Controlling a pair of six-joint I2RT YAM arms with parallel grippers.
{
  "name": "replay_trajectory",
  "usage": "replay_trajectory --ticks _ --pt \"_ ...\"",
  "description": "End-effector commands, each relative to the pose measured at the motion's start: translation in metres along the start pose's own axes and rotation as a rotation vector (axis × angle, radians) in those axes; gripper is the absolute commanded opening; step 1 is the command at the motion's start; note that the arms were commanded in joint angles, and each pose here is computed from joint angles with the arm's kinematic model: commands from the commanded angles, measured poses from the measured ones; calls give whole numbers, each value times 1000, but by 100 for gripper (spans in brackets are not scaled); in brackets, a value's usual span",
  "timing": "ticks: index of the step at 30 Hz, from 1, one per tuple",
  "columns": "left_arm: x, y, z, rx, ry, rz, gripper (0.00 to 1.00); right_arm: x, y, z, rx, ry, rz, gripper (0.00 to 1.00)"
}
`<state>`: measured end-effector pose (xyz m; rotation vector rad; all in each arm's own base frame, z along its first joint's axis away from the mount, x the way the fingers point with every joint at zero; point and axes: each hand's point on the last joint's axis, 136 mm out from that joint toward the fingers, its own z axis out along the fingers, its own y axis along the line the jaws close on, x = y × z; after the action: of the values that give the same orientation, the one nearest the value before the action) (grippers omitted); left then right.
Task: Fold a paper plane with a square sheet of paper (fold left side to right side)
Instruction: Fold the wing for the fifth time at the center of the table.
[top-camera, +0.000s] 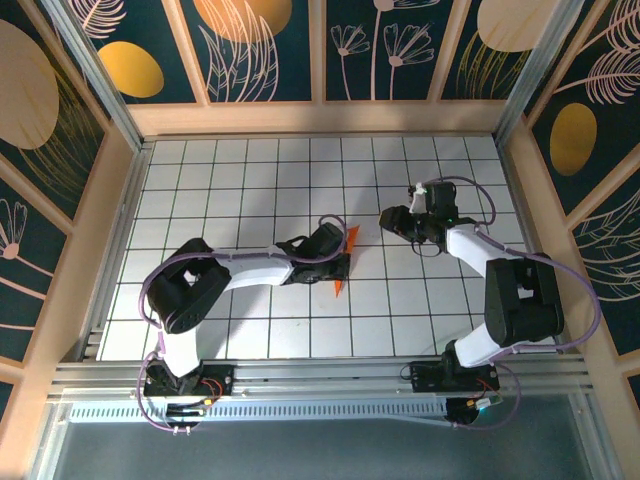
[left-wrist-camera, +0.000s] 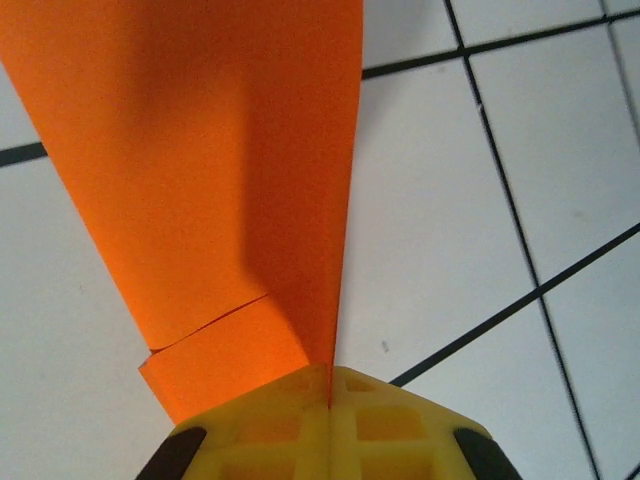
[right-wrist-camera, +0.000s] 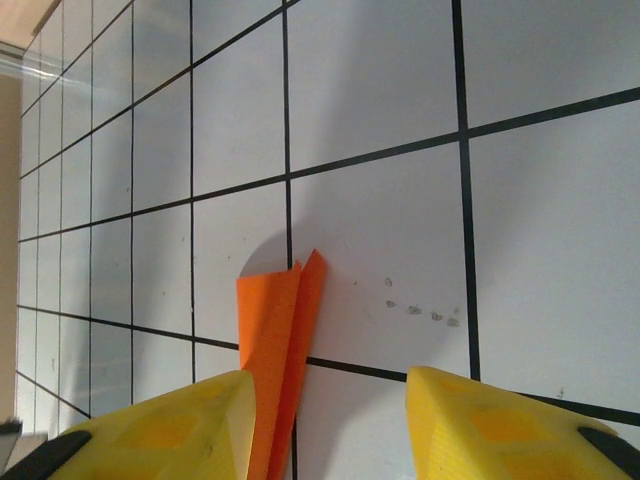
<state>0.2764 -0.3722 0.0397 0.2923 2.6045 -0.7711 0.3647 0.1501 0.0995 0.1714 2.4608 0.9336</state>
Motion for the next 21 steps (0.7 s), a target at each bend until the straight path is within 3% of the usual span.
replay_trajectory --ticks 1,12,21 --pt "-3 -15 0 152 11 -100 0 1 10 -4 -57 -17 -49 44" --pt "-3 -19 -5 387 0 -271 0 29 28 11 -186 53 -15 45" --pt "-1 -22 -5 478 -1 -332 0 46 29 28 -167 101 37 45"
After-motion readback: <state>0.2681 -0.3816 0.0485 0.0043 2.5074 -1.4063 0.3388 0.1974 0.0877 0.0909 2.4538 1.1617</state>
